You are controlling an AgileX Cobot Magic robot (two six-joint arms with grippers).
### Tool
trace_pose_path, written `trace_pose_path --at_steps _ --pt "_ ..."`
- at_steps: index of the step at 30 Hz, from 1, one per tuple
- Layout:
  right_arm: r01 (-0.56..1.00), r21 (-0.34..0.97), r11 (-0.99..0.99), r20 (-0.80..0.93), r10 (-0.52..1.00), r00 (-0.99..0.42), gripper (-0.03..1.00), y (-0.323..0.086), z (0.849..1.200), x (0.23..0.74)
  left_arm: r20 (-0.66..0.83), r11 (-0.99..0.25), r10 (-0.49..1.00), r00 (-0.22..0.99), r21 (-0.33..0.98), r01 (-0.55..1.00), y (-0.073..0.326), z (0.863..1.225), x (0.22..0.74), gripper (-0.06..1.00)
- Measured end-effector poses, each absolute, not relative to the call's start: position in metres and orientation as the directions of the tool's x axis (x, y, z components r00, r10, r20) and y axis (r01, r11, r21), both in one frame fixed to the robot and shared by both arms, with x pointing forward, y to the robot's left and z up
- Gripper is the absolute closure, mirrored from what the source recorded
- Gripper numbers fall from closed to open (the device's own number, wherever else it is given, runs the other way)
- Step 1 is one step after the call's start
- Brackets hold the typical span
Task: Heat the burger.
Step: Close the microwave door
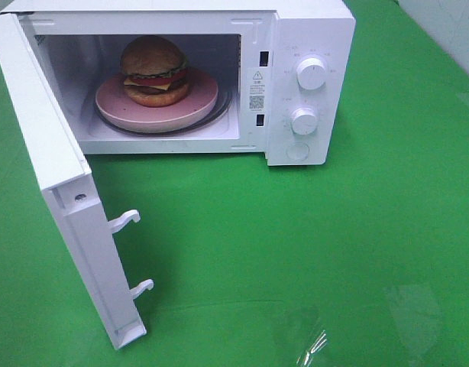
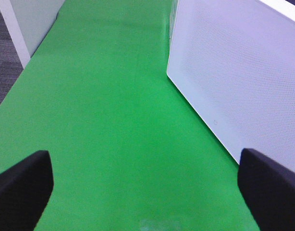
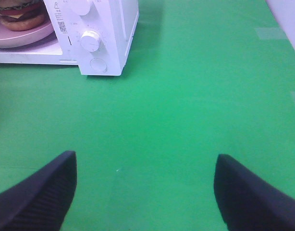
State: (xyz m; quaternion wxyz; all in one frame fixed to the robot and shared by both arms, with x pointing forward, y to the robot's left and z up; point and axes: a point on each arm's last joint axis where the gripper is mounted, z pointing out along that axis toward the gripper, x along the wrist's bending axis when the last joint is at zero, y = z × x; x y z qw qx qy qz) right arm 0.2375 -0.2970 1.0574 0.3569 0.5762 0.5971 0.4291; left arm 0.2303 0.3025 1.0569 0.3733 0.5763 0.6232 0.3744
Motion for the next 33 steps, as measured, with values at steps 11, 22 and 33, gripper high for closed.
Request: trace_pose_path --at_steps 11,22,33 --pt "0.382 0.924 -0.032 0.068 0.994 -0.081 0.21 -0.297 1.0574 0.2375 -0.034 0.055 0.998 -0.057 0.897 0.439 0.3025 1.0569 0.2303 -0.01" --pt "0.382 0.924 -0.032 0.068 0.994 -0.081 0.21 -0.297 1.0574 0.2375 -0.034 0.055 0.998 -0.057 0.897 0.439 0.3025 1.0569 0.2303 -0.01" --pt "0.382 0.924 -0.032 0.068 0.994 -0.081 0.21 -0.297 1.0574 0.2375 -0.034 0.055 0.998 -0.057 0.897 0.439 0.3025 1.0569 0.2303 -0.01"
